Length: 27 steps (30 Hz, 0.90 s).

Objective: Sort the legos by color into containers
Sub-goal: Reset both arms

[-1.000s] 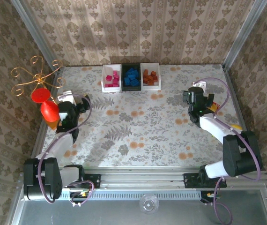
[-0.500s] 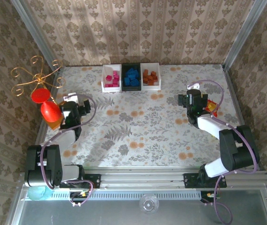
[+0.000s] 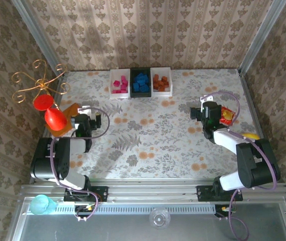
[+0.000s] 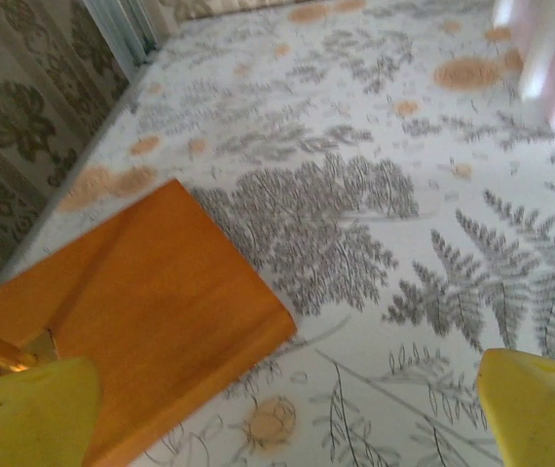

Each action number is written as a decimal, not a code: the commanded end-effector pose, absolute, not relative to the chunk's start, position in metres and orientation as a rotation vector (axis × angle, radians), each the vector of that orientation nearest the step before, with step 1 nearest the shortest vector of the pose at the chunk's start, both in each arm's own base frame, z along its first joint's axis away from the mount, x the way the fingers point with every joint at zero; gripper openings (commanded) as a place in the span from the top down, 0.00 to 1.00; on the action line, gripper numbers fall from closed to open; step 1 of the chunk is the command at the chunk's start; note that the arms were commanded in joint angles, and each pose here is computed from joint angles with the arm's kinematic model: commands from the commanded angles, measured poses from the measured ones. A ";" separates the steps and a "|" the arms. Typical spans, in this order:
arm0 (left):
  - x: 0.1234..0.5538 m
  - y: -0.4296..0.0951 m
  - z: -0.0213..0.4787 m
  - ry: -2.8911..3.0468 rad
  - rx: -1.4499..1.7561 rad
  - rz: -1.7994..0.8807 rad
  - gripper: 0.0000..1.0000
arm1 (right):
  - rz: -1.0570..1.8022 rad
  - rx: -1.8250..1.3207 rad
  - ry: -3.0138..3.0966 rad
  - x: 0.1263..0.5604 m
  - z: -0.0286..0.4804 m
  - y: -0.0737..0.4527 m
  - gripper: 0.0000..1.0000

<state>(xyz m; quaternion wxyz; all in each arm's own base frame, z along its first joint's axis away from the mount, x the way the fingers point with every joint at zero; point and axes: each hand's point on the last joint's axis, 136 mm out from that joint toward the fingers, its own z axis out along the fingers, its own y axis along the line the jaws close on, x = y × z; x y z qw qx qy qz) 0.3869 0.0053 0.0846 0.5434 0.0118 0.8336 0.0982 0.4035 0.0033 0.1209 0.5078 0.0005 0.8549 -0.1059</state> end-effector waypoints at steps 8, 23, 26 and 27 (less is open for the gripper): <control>0.398 0.009 0.098 1.885 0.018 0.176 0.00 | -0.105 0.058 1.925 0.393 0.138 -0.004 0.00; 0.397 0.014 0.100 1.873 -0.008 0.221 0.00 | 0.022 0.052 1.938 0.402 0.099 -0.004 0.00; 0.397 0.014 0.100 1.873 -0.008 0.221 0.00 | 0.024 0.048 1.928 0.400 0.097 -0.004 0.00; 0.397 0.014 0.100 1.874 -0.008 0.221 0.00 | 0.022 0.046 1.926 0.400 0.098 -0.003 0.00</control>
